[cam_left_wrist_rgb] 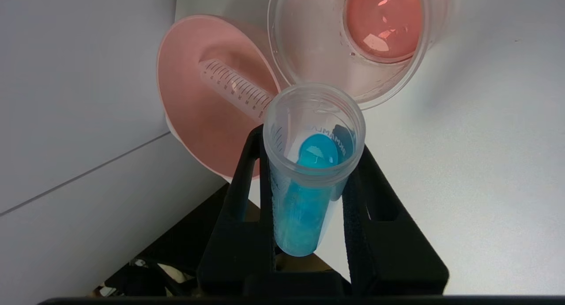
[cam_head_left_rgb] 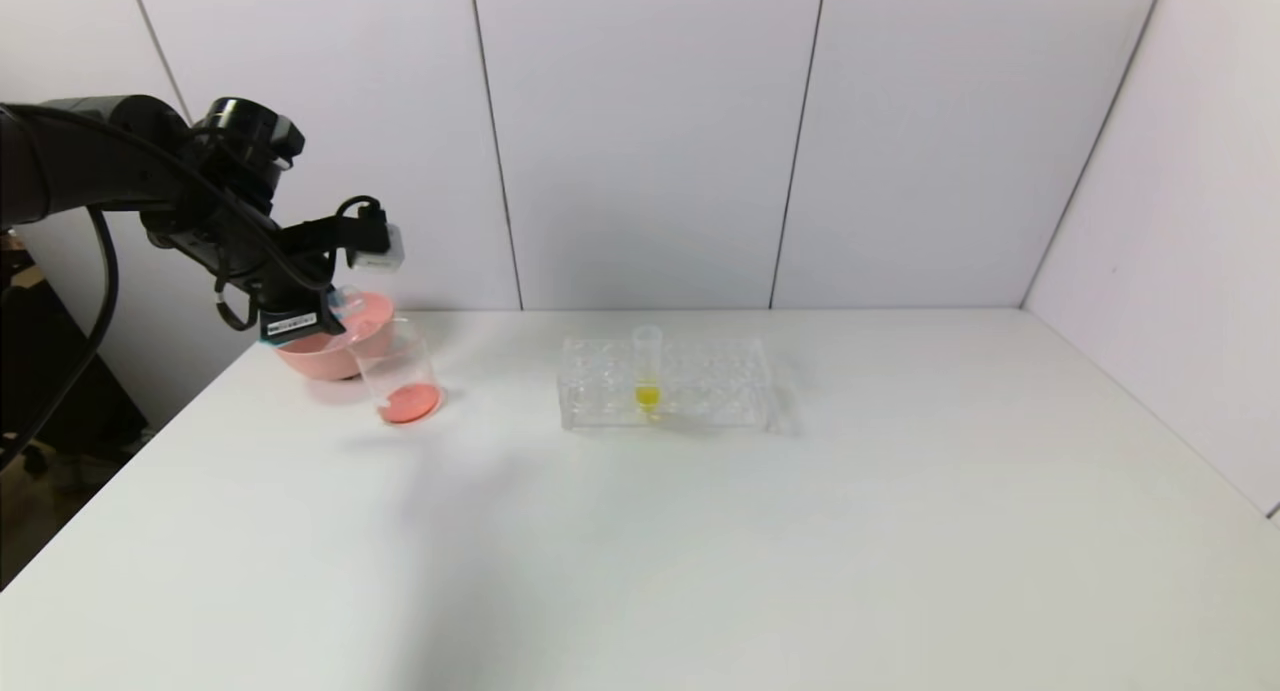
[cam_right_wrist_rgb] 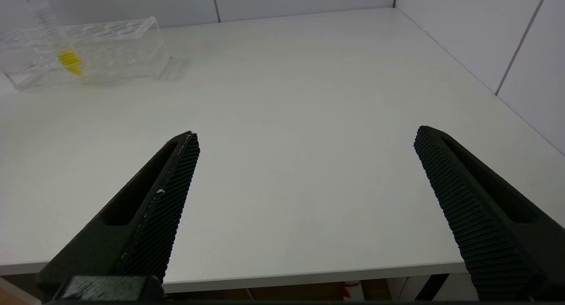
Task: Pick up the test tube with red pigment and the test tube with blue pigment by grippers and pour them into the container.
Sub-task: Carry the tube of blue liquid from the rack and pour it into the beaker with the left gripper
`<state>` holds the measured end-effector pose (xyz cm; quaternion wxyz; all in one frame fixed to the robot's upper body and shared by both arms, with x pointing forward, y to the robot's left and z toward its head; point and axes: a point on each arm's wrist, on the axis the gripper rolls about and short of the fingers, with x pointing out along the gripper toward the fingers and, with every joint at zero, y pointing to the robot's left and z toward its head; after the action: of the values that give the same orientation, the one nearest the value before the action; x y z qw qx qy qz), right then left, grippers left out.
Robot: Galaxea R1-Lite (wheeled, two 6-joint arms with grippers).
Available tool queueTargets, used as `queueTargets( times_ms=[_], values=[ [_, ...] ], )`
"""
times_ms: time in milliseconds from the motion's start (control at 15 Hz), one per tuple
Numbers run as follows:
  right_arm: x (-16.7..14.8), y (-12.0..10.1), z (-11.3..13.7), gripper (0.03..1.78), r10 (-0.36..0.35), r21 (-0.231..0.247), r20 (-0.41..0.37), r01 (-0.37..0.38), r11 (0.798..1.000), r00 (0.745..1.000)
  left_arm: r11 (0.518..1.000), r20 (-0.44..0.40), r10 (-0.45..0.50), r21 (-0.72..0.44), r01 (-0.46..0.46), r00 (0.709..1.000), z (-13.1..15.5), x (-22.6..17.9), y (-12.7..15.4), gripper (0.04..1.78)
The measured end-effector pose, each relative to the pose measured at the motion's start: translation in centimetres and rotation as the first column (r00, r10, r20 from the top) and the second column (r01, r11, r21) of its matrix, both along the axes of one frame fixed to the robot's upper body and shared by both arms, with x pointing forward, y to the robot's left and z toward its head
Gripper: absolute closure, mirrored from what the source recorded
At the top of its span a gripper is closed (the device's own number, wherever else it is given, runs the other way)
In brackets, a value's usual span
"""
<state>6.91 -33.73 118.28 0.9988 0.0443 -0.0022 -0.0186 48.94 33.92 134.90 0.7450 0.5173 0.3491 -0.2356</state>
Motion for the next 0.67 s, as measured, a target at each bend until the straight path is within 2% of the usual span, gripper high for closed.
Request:
queueTargets(
  times_ms=[667],
  values=[
    [0.0,0.0,0.0,0.04,-0.001,0.0,0.0,0.001,1.0,1.0,0.989,-0.016,0.036,0.143,-0.033,0.999,-0.81,0.55,-0.96,1.37]
  ],
)
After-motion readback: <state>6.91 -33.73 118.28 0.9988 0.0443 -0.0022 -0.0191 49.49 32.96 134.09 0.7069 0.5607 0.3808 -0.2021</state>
